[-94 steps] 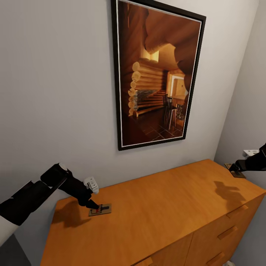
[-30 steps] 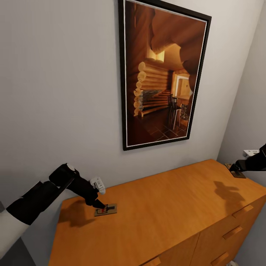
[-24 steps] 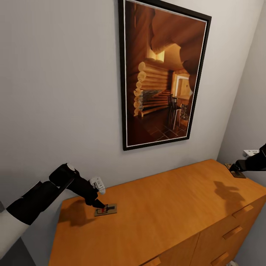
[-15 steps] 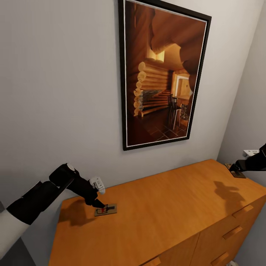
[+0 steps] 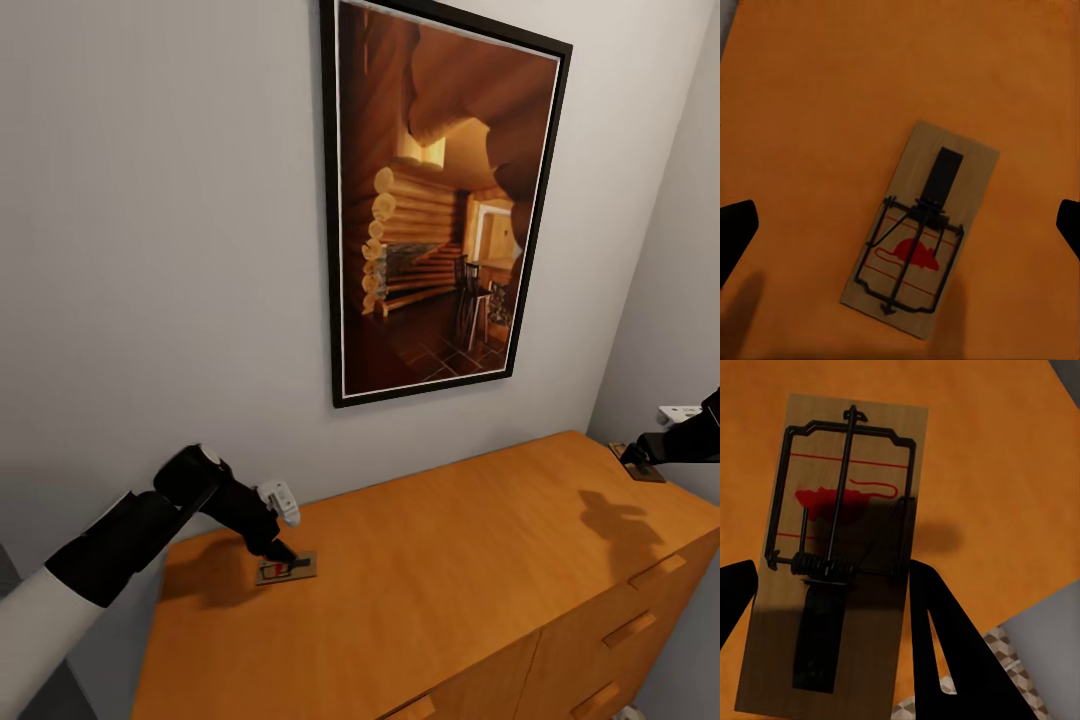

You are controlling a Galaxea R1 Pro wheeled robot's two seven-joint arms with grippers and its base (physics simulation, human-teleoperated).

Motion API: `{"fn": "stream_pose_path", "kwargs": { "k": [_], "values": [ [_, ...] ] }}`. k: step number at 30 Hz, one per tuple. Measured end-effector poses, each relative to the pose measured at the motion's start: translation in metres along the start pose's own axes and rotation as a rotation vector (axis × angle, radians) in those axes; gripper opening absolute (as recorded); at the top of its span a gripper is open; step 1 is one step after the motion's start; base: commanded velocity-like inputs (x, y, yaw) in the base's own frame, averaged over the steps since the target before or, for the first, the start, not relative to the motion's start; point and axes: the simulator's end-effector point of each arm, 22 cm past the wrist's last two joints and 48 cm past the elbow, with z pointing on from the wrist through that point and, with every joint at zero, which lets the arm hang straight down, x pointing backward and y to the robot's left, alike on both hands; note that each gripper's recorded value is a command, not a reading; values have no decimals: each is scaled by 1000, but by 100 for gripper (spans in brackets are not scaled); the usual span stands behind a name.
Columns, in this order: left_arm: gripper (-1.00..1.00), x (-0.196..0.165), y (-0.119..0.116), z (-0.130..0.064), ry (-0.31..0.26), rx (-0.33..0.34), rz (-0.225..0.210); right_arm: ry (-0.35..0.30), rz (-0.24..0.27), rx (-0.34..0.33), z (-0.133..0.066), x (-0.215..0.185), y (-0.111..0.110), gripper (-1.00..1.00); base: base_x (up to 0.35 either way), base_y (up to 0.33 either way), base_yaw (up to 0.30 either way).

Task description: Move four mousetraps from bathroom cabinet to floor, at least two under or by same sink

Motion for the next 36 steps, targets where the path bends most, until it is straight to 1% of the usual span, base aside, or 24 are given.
{"fn": "stream_pose_path", "kwargs": {
  "k": [3,6,13,15,23,36],
  "values": [
    [100,-5,-1,4,5,-14,14,0,0,1,0,0,0,-100,0,0,0],
    [100,-8,-3,8,7,-15,18,0,0,1,0,0,0,-100,0,0,0],
    [100,-16,-12,22,-1,12,50,0,1,1,0,0,-1,-100,0,0,0],
    [100,-17,-13,23,-1,16,53,0,1,1,0,0,-1,-100,0,0,0],
    [100,-17,-14,25,-1,24,57,0,1,0,0,0,0,-100,0,0,0],
    [100,-17,-11,24,-5,17,46,-1,1,-1,0,0,0,-100,0,0,0]
  ]
}}
